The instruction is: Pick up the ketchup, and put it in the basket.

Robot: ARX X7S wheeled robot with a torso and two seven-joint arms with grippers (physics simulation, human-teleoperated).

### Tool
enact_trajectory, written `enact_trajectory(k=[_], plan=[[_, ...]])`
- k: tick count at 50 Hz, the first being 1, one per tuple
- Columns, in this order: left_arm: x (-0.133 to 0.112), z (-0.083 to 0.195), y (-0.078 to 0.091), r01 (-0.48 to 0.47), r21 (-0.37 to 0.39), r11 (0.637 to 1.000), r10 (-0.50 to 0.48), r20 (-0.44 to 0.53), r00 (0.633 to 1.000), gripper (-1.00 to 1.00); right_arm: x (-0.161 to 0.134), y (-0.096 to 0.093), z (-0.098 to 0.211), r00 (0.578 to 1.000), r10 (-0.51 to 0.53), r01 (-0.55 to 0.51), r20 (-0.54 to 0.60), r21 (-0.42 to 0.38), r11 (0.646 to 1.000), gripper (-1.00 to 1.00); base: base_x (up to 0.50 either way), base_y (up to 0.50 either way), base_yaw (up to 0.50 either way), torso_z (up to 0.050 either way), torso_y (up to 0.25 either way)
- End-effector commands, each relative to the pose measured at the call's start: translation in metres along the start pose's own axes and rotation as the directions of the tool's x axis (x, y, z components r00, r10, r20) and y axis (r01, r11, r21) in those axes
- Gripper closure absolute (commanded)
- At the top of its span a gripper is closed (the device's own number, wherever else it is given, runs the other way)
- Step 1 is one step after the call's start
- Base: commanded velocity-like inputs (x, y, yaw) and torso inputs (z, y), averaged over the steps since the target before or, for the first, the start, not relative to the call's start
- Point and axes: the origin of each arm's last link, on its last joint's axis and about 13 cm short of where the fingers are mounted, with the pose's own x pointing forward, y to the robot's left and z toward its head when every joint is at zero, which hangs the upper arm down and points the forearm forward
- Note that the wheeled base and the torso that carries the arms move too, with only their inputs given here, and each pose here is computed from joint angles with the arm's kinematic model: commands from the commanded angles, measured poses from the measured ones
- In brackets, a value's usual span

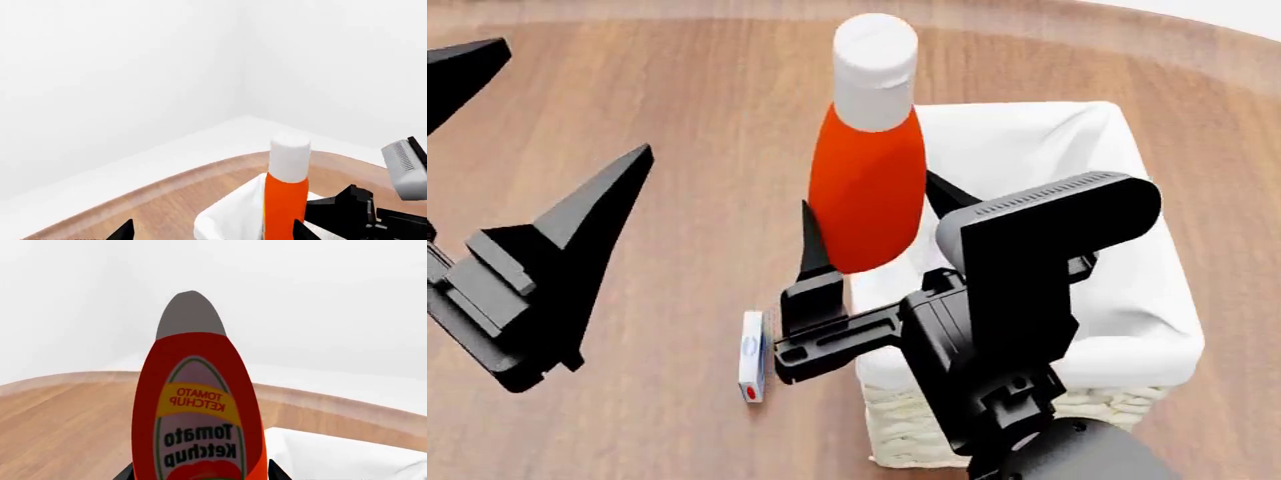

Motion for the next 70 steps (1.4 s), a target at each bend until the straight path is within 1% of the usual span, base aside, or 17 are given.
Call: enact_trajectory(k=[1, 8, 15, 22, 30, 31, 32, 33, 34, 42, 43, 50, 53, 59, 60, 67, 70], plan=[[-0.019, -0.026, -0.03, -0.034, -0.028, 0.999, 0.035, 0.045, 0.998, -1.0, 0.001, -0.009, 0.01, 0.998, -0.054, 0.055, 0.011, -0.022, 0.998, 1.0, 0.0, 0.0, 0.0, 0.0, 0.0], [-0.029, -0.053, -0.044, -0.051, -0.096, 0.994, 0.056, 0.05, 0.997, -1.0, 0.003, -0.013, 0.017, 0.996, -0.084, 0.084, 0.014, -0.023, 0.996, 1.0, 0.0, 0.0, 0.0, 0.0, 0.001], [-0.037, -0.073, -0.052, -0.076, -0.141, 0.987, 0.082, 0.041, 0.996, -1.0, 0.005, -0.014, 0.023, 0.995, -0.1, 0.101, 0.016, -0.027, 0.995, 1.0, 0.0, 0.0, 0.0, 0.001, 0.0], [-0.054, -0.094, -0.069, -0.109, -0.205, 0.973, 0.125, 0.066, 0.99, -1.0, 0.007, -0.015, 0.033, 0.994, -0.112, 0.112, 0.021, -0.026, 0.993, 1.0, 0.0, 0.0, 0.0, 0.0, 0.0], [-0.066, -0.113, -0.08, -0.145, -0.219, 0.965, 0.159, 0.05, 0.986, -1.0, 0.009, -0.016, 0.041, 0.993, -0.11, 0.111, 0.03, -0.036, 0.993, 1.0, 0.0, 0.0, 0.0, 0.0, 0.0], [-0.067, -0.114, -0.081, -0.146, -0.221, 0.964, 0.161, 0.051, 0.986, -1.0, 0.009, -0.016, 0.041, 0.993, -0.121, 0.121, 0.006, -0.068, 0.99, 1.0, 0.0, 0.0, 0.0, 0.0, 0.0], [-0.068, -0.116, -0.082, -0.158, -0.219, 0.963, 0.173, 0.049, 0.984, -1.0, 0.009, -0.016, 0.042, 0.994, -0.11, 0.111, 0.021, -0.053, 0.992, 1.0, 0.0, 0.0, 0.0, 0.0, 0.0], [-0.069, -0.116, -0.083, -0.157, -0.219, 0.963, 0.172, 0.05, 0.984, -1.0, 0.01, -0.016, 0.042, 0.99, -0.138, 0.137, -0.006, -0.075, 0.988, 1.0, 0.0, 0.0, 0.0, 0.0, 0.0], [-0.069, -0.117, -0.084, -0.157, -0.222, 0.962, 0.172, 0.05, 0.984, -1.0, 0.01, -0.016, 0.042, 0.993, -0.119, 0.119, 0.01, -0.066, 0.991, 1.0, 0.0, 0.0, 0.0, 0.0, 0.0], [-0.071, -0.12, -0.087, -0.161, -0.216, 0.963, 0.175, 0.049, 0.983, -1.0, 0.011, -0.017, 0.045, 0.989, -0.149, 0.148, -0.011, -0.079, 0.986, 1.0, 0.0, 0.0, 0.0, 0.0, 0.001], [-0.073, -0.12, -0.088, -0.166, -0.225, 0.96, 0.182, 0.051, 0.982, -1.0, 0.012, -0.018, 0.048, 0.982, -0.188, 0.185, -0.03, -0.08, 0.979, 1.0, 0.0, 0.0, 0.0, 0.0, 0.0], [-0.075, -0.12, -0.086, -0.178, -0.235, 0.956, 0.196, 0.053, 0.979, -1.0, 0.017, -0.022, 0.06, 0.965, -0.239, 0.229, -0.109, -0.095, 0.969, 1.0, 0.0, 0.0, 0.0, 0.0, 0.0], [-0.075, -0.119, -0.087, -0.177, -0.236, 0.955, 0.195, 0.057, 0.979, -1.0, 0.02, -0.026, 0.068, 0.944, -0.288, 0.268, -0.163, -0.135, 0.954, 1.0, 0.0, 0.0, 0.0, 0.0, 0.0], [-0.076, -0.128, -0.09, -0.162, -0.259, 0.952, 0.183, 0.06, 0.981, -1.0, 0.023, -0.03, 0.081, 0.932, -0.302, 0.284, -0.203, -0.112, 0.952, 1.0, 0.0, 0.0, 0.0, 0.0, 0.0], [-0.074, -0.121, -0.089, -0.16, -0.262, 0.952, 0.181, 0.059, 0.982, -1.0, 0.025, -0.031, 0.082, 0.923, -0.306, 0.29, -0.234, -0.103, 0.952, 1.0, 0.0, 0.0, 0.0, 0.0, 0.0], [-0.074, -0.12, -0.089, -0.155, -0.272, 0.95, 0.177, 0.06, 0.982, -1.0, 0.031, -0.035, 0.086, 0.904, -0.321, 0.306, -0.283, -0.095, 0.947, 1.0, 0.0, 0.0, 0.0, 0.0, 0.001], [-0.073, -0.121, -0.09, -0.152, -0.276, 0.949, 0.175, 0.061, 0.983, -1.0, 0.035, -0.036, 0.088, 0.894, -0.298, 0.293, -0.334, -0.066, 0.954, 1.0, 0.0, 0.0, 0.0, 0.0, 0.0]])
